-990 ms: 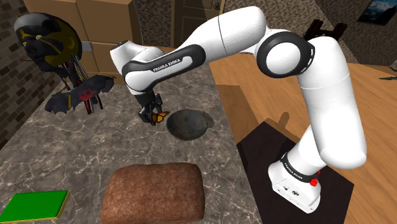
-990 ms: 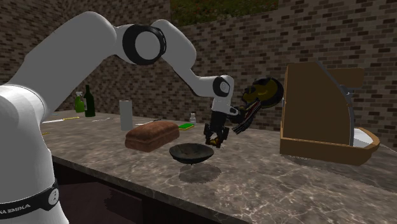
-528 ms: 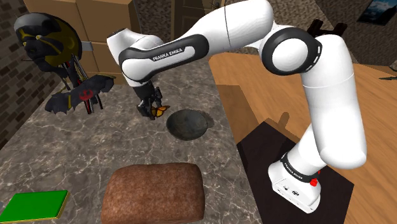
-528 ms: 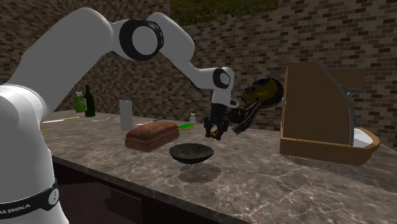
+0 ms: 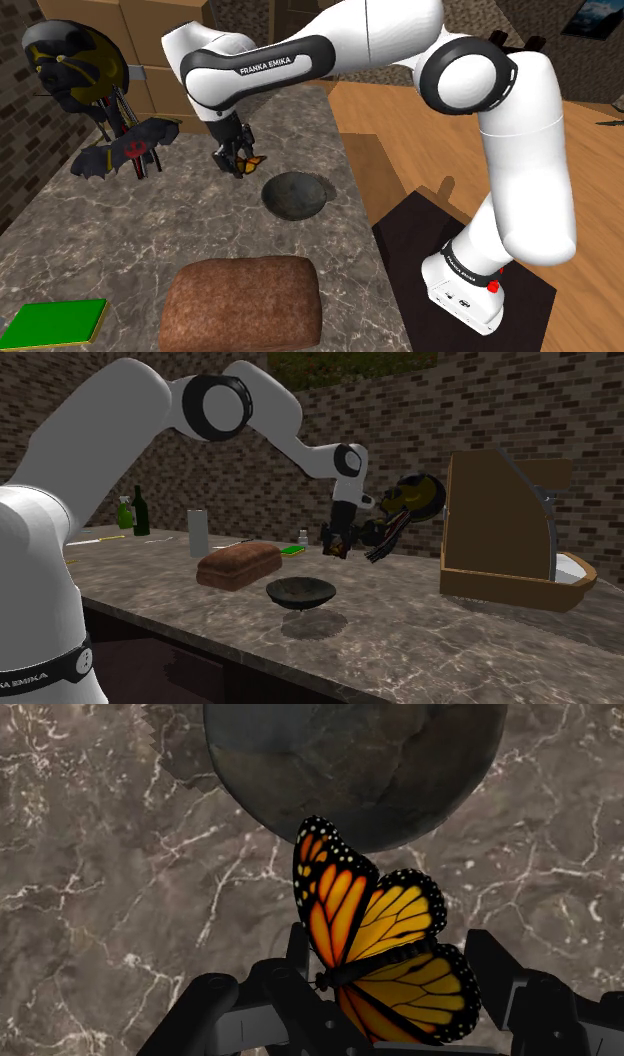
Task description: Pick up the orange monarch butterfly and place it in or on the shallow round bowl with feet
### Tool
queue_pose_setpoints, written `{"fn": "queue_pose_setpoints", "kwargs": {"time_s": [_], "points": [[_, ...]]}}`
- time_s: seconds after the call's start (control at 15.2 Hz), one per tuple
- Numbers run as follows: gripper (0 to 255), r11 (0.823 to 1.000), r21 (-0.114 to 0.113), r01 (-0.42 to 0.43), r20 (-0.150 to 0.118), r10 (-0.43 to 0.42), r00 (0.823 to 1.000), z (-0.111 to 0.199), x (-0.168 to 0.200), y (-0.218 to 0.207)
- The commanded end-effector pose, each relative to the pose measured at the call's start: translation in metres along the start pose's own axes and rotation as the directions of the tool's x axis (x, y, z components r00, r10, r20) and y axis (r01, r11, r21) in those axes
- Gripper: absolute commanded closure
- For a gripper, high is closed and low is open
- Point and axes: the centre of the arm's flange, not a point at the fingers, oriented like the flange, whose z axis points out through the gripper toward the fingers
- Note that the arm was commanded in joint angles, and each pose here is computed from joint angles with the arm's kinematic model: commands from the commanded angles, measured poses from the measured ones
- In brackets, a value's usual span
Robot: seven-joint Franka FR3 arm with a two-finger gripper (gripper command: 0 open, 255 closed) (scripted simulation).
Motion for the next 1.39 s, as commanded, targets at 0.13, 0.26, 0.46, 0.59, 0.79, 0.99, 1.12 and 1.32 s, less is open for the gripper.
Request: {"fn": "queue_pose_setpoints", "kwargs": {"time_s": [0.13, 0.26, 0.46, 0.59, 0.79, 0.99, 1.12, 1.32], "points": [[255, 1.0, 0.0, 0.0, 0.0, 0.0, 1.0, -0.02, -0.007, 0.002], [255, 1.0, 0.0, 0.0, 0.0, 0.0, 1.0, -0.019, -0.02, 0.003], [255, 1.0, 0.0, 0.0, 0.0, 0.0, 1.0, -0.004, -0.057, 0.004], [255, 1.0, 0.0, 0.0, 0.0, 0.0, 1.0, 0.006, -0.081, 0.004], [255, 1.0, 0.0, 0.0, 0.0, 0.0, 1.0, 0.021, -0.118, 0.005], [255, 1.0, 0.0, 0.0, 0.0, 0.0, 1.0, 0.035, -0.15, 0.006], [255, 1.0, 0.0, 0.0, 0.0, 0.0, 1.0, 0.045, -0.147, 0.005], [255, 1.0, 0.0, 0.0, 0.0, 0.0, 1.0, 0.059, -0.142, 0.005]]}}
